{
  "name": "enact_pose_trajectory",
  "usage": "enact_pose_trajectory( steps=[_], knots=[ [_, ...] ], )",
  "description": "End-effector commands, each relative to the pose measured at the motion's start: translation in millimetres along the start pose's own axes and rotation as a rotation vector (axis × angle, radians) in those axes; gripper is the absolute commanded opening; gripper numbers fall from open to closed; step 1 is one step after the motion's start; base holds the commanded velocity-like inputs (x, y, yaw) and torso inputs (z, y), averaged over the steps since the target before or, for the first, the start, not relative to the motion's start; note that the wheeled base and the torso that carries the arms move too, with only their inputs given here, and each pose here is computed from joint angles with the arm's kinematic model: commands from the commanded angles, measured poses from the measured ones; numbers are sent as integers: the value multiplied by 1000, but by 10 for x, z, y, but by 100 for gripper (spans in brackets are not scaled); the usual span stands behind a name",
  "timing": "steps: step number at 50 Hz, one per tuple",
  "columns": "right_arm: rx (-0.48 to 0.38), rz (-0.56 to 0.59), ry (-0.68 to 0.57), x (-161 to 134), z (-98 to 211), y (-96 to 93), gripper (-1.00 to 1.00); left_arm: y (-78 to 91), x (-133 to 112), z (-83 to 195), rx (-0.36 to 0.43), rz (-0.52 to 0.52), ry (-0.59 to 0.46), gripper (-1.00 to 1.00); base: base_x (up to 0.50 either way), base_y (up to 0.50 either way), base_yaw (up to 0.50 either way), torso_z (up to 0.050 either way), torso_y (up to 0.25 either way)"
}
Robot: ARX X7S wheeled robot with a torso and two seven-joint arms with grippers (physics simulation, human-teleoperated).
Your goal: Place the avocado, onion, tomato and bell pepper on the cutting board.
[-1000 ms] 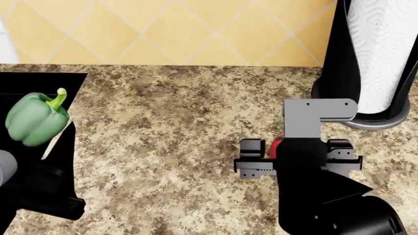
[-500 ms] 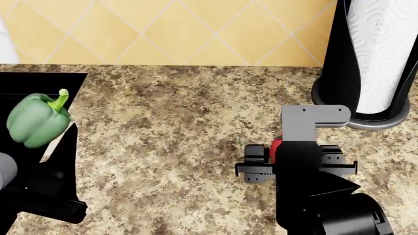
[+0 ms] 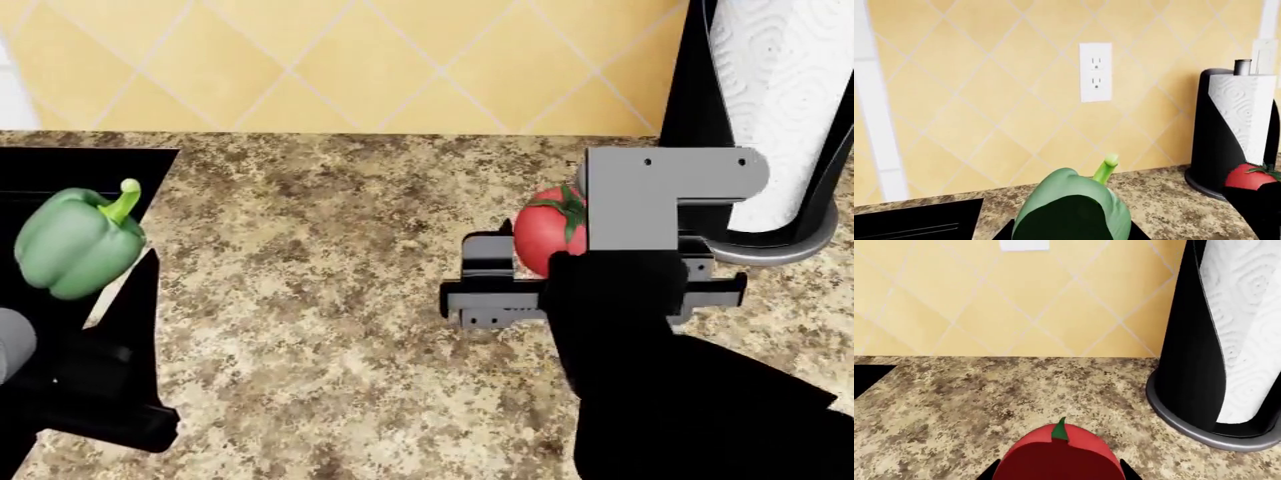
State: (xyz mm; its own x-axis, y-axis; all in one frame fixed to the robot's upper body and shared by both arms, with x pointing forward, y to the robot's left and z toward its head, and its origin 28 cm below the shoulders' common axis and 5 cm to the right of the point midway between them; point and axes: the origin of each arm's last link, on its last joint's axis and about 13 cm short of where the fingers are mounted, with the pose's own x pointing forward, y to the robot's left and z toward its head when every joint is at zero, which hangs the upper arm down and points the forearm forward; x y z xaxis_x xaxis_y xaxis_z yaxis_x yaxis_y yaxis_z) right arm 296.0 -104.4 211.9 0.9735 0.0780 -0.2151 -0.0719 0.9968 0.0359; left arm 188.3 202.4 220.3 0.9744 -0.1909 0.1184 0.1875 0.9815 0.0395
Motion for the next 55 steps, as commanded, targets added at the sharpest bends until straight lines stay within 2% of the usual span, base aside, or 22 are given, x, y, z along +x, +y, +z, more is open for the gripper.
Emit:
enact_pose_trajectory(
  steps=[1,4,13,16,55],
  knots=[
    [-37,101,-233,-869,259,53,-100,-25,30,10,-28,1,-41,-100,0,0,0,0,0],
    [-42,87,-283,-1045,210,31,-100,-26,41,-3,-31,3,-43,-100,0,0,0,0,0],
    [-10,59,-324,-1237,82,-13,-100,-7,76,-39,-38,8,-45,-100,0,0,0,0,0],
    [-4,57,-317,-1228,49,-20,-100,-1,78,-39,-38,6,-45,-100,0,-72,0,0,0],
    [15,78,-272,-1236,44,5,-100,-12,27,-12,-35,-3,-34,-100,0,-500,0,0,0]
  ],
)
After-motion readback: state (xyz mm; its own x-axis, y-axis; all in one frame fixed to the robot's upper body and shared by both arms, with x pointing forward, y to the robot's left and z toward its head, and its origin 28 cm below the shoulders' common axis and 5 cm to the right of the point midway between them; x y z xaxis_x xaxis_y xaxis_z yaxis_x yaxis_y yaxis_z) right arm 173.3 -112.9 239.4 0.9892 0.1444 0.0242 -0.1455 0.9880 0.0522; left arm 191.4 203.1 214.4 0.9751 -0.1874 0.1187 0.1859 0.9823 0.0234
